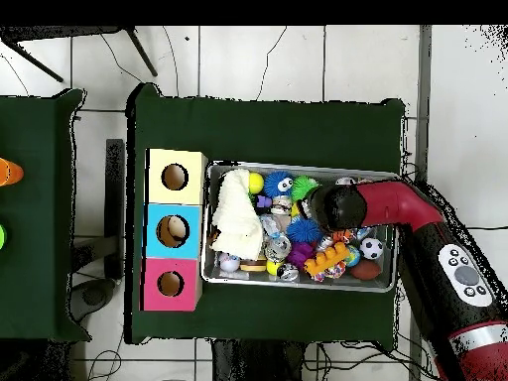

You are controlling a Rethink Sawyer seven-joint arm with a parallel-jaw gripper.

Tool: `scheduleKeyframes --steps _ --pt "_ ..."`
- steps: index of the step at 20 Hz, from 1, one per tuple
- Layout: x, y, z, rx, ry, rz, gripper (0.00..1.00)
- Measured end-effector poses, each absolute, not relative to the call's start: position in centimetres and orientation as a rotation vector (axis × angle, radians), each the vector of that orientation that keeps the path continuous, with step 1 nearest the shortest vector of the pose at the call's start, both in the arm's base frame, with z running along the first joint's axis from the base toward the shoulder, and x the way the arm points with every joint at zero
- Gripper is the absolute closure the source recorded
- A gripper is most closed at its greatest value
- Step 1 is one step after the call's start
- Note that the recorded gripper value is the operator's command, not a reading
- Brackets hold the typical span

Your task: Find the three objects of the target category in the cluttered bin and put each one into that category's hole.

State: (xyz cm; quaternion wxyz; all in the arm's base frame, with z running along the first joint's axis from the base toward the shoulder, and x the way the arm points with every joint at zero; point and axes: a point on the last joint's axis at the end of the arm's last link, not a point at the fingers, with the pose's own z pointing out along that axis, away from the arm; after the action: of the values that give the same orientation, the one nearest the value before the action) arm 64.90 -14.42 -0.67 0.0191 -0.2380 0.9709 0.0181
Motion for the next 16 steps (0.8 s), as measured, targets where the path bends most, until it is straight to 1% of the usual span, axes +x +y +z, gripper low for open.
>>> scheduleKeyframes --steps 11,16 --pt "65.1 -12.8 -0.8 -0.793 3.003 0.044 0.00" --pt "64.7 -12.9 -1.2 -0.825 3.004 0.011 0.00"
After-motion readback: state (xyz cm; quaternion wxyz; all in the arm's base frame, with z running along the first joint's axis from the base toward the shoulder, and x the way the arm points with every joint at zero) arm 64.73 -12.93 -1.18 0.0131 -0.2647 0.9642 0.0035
